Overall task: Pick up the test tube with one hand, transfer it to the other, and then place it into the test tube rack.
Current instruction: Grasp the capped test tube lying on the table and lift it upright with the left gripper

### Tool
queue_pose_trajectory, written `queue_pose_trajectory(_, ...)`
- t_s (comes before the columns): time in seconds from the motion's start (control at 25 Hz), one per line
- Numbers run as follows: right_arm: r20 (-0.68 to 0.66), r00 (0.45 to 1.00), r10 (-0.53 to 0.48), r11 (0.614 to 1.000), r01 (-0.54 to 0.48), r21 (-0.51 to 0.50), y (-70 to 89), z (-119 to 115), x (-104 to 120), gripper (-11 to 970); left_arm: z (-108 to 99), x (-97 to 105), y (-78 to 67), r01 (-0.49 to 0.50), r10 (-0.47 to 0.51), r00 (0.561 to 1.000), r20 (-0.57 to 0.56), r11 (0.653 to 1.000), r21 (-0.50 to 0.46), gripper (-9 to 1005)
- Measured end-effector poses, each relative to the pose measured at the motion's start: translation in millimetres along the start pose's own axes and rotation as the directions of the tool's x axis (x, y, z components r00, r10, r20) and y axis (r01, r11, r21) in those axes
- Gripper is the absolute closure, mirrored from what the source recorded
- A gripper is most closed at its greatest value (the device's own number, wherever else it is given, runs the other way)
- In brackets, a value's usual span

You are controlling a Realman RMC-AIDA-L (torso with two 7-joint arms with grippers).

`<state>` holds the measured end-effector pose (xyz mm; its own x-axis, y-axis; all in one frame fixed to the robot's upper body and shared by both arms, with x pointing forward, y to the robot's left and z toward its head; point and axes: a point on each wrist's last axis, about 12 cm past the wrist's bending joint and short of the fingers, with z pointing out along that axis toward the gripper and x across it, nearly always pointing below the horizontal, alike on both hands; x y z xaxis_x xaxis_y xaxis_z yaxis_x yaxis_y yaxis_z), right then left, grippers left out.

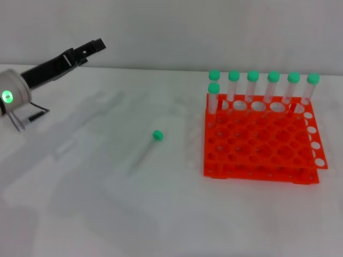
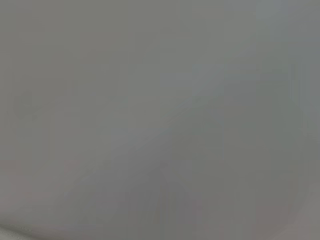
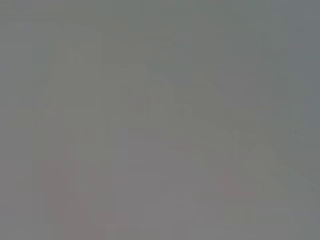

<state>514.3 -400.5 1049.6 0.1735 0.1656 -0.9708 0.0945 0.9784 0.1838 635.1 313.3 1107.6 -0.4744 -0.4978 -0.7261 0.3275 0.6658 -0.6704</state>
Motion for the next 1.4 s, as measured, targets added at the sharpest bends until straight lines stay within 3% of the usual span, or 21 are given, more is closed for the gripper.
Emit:
queue_pose_trajectory(0.16, 0.001, 1.000, -0.002, 1.000, 0.002, -0.001, -0.1, 1.0, -0.7, 108, 11.6, -39.1, -16.7, -0.028, 0.018, 0.968, -0.250, 0.999, -0.035, 122)
queue_pose_trajectory(0.32, 0.004, 1.000, -0.002, 1.000, 0.002, 0.004, -0.9, 1.2, -1.1, 110, 21.0, -67.0, -41.8, -0.085, 0.032, 0.896, -0.443, 0.991, -0.102, 122)
queue_pose_trajectory(0.6, 0.002, 1.000, -0.001, 1.000, 0.001, 0.012, -2.7, 0.0, -0.9, 114, 49.4, -80.6, -83.9, -0.269, 0.041, 0.712, -0.701, 0.938, -0.219, 122)
queue_pose_trajectory(0.8, -0.004, 1.000, 0.000, 1.000, 0.000, 0.010, -1.8, -0.6, 0.3, 117, 69.2, -67.7, -109.0, -0.365, 0.047, 0.596, -0.801, 0.905, -0.219, 122)
queue_pose_trajectory(1.04, -0.026, 1.000, 0.007, 1.000, -0.006, 0.015, -0.6, -1.7, 4.4, 120, 85.3, -36.1, -125.4, -0.452, 0.046, 0.474, -0.880, 0.870, -0.197, 122)
queue_pose_trajectory(1.4, -0.031, 0.999, 0.008, 1.000, -0.007, 0.013, 0.5, -0.6, 5.1, 125, 100.5, 8.5, -134.6, -0.575, 0.084, 0.348, -0.934, 0.806, -0.142, 130)
